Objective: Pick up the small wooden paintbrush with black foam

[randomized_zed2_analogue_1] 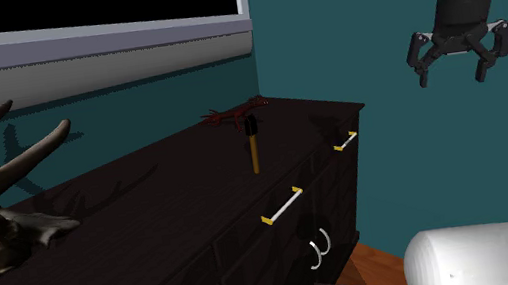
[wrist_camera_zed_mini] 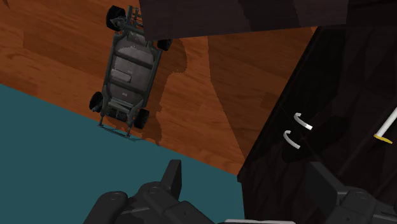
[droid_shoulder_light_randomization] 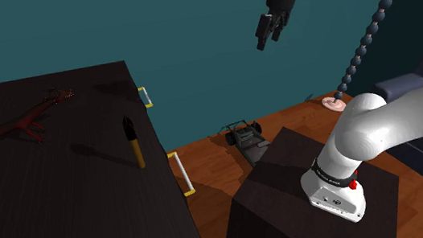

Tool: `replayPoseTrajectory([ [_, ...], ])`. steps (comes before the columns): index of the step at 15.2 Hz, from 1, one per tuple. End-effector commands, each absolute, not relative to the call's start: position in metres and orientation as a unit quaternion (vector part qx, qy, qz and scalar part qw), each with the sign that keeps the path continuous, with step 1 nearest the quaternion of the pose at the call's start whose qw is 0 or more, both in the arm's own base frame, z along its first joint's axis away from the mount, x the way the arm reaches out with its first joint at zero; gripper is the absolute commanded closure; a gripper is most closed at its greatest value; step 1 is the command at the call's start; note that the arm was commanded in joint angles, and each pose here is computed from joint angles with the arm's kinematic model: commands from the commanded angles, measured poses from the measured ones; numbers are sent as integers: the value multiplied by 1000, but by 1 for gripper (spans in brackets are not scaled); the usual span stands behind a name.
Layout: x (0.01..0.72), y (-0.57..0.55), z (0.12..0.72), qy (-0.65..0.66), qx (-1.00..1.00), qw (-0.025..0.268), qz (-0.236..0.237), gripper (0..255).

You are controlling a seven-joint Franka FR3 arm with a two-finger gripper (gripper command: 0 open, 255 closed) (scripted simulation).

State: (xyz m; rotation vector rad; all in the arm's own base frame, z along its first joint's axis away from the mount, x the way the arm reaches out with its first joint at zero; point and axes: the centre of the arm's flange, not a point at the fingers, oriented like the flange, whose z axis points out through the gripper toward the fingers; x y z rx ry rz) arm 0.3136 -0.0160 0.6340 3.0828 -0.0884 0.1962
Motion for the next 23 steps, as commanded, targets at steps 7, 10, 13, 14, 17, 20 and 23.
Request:
replayPoseTrajectory([
  [7,318,63,620,-65,995,27,73,0],
  [10,323,102,613,-83,993,28,78,0],
  [13,329,141,606,-100,991,28,83,0],
  [14,331,154,604,-106,990,29,85,0],
  [17,339,193,597,-124,988,29,90,0],
  [20,348,232,590,-142,985,30,95,0],
  [23,359,270,584,-160,982,31,100,0],
])
